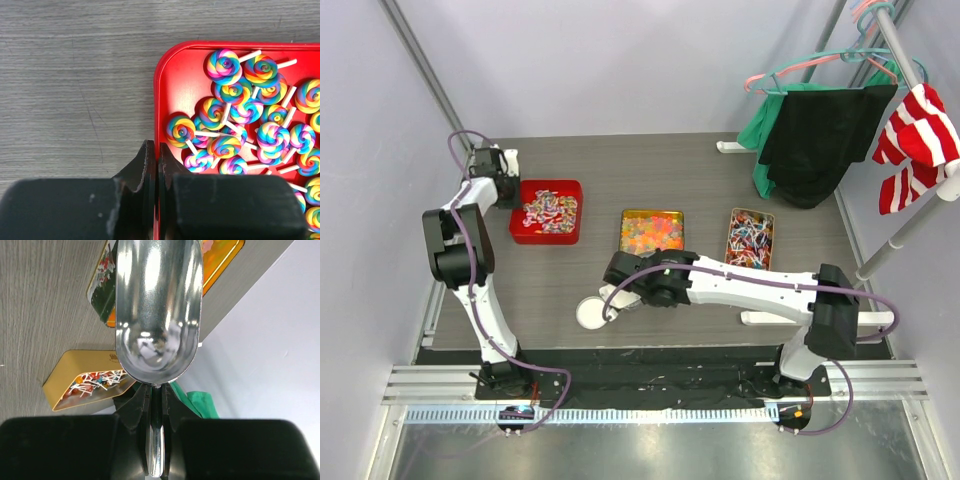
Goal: Pack the candies
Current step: Place the fake candies in the packing bottle, then adjust the spatula.
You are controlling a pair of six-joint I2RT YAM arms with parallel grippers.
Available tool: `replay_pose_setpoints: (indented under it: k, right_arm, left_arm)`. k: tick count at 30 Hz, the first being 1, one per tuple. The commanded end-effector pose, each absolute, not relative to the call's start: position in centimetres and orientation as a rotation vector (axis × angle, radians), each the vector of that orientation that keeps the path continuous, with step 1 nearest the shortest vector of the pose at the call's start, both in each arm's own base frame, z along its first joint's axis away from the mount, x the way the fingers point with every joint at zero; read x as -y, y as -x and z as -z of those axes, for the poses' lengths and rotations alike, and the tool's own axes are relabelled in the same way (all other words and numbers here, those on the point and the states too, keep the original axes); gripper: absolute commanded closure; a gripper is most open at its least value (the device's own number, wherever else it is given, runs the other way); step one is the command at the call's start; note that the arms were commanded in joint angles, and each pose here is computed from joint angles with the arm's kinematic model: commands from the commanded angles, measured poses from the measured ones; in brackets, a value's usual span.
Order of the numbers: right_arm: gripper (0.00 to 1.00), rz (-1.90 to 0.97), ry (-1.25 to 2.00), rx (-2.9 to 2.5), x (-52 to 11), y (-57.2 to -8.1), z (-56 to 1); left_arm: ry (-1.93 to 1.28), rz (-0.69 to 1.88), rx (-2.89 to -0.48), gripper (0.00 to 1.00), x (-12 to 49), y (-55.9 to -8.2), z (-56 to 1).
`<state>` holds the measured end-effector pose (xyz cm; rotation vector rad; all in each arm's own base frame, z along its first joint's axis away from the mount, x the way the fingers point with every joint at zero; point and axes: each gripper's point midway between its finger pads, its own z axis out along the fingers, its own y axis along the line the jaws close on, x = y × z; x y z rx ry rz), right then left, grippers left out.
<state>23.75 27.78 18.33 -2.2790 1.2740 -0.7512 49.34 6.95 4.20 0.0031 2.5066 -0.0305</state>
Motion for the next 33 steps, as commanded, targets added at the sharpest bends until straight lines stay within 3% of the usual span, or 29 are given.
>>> replay_pose_setpoints:
  k: [1,7,9,12,14,18,20,26,29,33]
  right_arm:
    - [0.99,0.691,2.168,-1.301,-27.0,-24.0,-20.7]
    - [0.99,0.51,1.794,-1.487,-24.7,-27.0,-24.1]
    - [0.99,0.458,1.645,-1.545,-22.9,-27.9,-25.5]
    - [0.99,0.407,1.521,-1.572,-21.3,-28.4,-25.7]
    - [0.99,0.424,1.5,-1.6,-20.1,-28.4,-24.8]
    - [0.99,0.369,1.436,-1.642,-18.9,-28.4,-24.3]
    - [0.99,0.321,1.402,-1.677,-18.7,-28.5,-23.8]
    - [0.99,0.228,1.235,-1.726,-19.6,-30.1,-22.9]
    - [0.99,0.214,1.185,-1.717,-19.9,-30.6,-22.3]
    - [0.99,0.193,1.147,-1.72,-20.6,-31.1,-22.3]
  left_arm:
    - [-0.028,0.062,-2.466,1.0,-7.0,-48.8,-7.3]
    - [-0.06,0.21,-2.413,0.97,-4.5,-48.5,-9.8]
    - [-0.081,0.231,-2.398,0.89,-3.6,-48.6,-10.4]
    - [-0.095,0.222,-2.386,0.62,-3.1,-49.0,-11.0]
    - [-0.09,0.214,-2.391,0.59,-3.2,-49.3,-11.0]
    - [-0.071,0.182,-2.397,0.38,-3.8,-49.6,-11.0]
    - [-0.088,0.204,-2.372,0.36,-3.2,-49.8,-12.4]
    - [-0.344,0.449,-2.226,0.21,6.3,-47.0,-20.0]
    - [-0.485,0.689,-2.127,0.04,12.6,-44.8,-23.5]
    - [-0.58,0.978,-2.044,0.01,18.2,-43.1,-26.7]
